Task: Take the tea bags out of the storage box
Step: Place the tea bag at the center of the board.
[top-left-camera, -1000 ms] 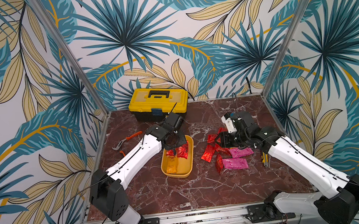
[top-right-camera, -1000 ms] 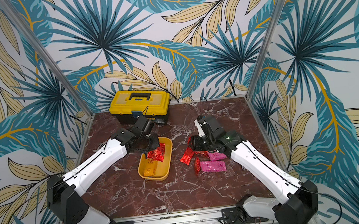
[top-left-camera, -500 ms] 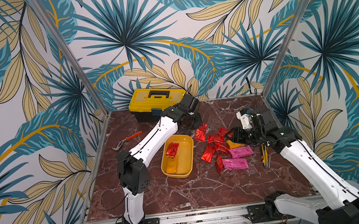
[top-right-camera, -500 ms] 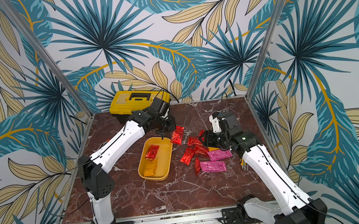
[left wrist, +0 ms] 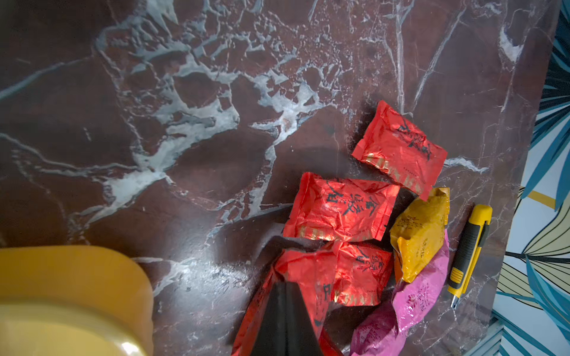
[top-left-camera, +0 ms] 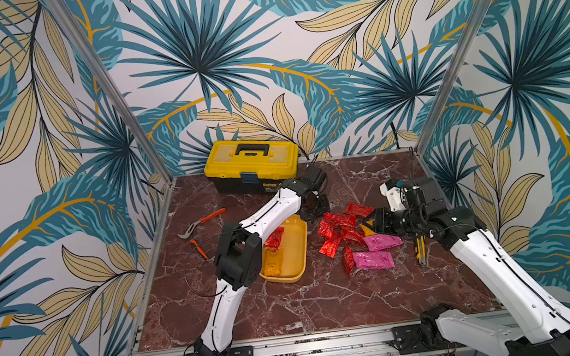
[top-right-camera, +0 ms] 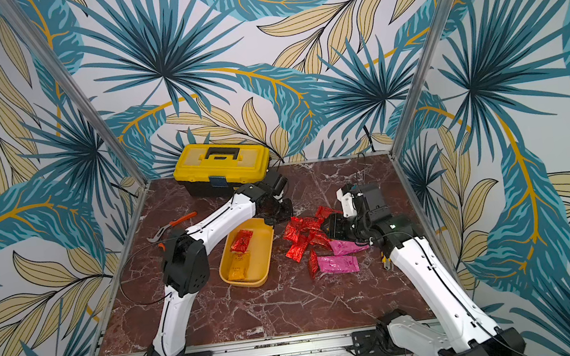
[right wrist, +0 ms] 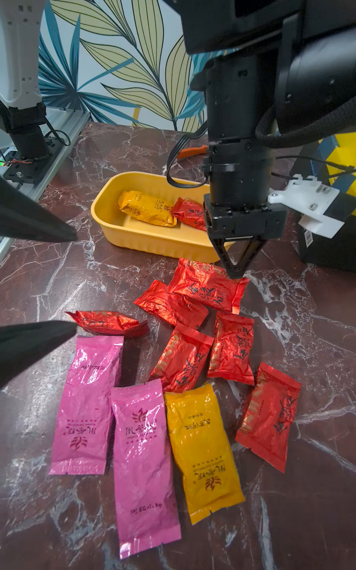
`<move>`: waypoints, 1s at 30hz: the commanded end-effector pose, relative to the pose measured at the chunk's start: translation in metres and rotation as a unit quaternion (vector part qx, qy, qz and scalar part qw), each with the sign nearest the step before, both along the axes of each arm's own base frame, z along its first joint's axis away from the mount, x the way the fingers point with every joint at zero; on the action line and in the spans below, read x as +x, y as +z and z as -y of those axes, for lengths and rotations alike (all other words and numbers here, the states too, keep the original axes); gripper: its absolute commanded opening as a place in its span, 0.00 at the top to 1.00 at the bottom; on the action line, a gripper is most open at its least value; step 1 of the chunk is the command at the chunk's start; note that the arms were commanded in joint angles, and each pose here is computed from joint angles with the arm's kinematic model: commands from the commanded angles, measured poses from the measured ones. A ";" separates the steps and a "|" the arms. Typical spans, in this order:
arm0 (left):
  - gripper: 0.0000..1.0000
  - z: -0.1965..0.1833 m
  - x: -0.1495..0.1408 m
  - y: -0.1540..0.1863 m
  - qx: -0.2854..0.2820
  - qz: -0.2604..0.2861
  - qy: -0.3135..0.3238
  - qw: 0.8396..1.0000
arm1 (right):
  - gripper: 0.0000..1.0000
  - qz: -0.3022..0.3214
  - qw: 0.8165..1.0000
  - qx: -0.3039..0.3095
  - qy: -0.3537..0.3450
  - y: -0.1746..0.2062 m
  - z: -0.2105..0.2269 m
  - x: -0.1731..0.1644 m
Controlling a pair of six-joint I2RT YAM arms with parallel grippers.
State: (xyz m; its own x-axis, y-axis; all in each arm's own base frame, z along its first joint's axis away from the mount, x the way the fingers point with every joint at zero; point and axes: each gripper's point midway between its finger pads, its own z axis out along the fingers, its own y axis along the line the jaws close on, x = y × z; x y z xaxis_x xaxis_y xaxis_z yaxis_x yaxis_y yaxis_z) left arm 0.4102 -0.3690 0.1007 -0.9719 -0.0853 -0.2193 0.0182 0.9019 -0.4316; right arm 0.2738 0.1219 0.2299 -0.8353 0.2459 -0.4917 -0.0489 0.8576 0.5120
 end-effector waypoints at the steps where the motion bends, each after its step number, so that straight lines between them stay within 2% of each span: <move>1: 0.97 0.015 0.010 0.022 -0.035 0.026 -0.003 0.999 | 0.53 -0.016 1.000 -0.003 0.006 -0.010 0.001 -0.008; 3: 0.90 0.016 0.010 0.020 -0.036 0.024 -0.004 0.999 | 0.53 -0.017 1.000 -0.003 0.006 -0.011 0.001 -0.009; 10: 0.53 0.015 0.008 0.029 -0.037 0.031 -0.015 0.999 | 0.53 -0.017 1.000 -0.015 0.003 -0.014 0.005 -0.010; 12: 0.47 0.012 0.008 0.038 -0.035 0.039 -0.015 0.998 | 0.53 -0.017 1.000 -0.019 0.002 -0.014 0.007 -0.011; 20: 0.47 -0.010 -0.007 0.086 -0.027 0.084 -0.011 0.996 | 0.53 -0.019 1.000 0.010 0.009 -0.009 -0.007 -0.012; 30: 0.46 -0.086 -0.047 0.111 -0.007 0.114 0.043 0.993 | 0.54 -0.010 0.998 0.016 0.059 -0.009 -0.085 0.003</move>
State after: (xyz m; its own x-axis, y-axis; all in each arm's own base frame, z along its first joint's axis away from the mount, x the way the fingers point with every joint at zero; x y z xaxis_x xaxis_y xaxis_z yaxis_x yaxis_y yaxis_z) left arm 0.3662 -0.3075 0.2222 -0.8948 -0.1389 -0.4244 0.0872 0.8778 -0.4710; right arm 0.2613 0.1926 0.2119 -0.8904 0.1219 -0.4386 -0.1445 0.8379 0.5263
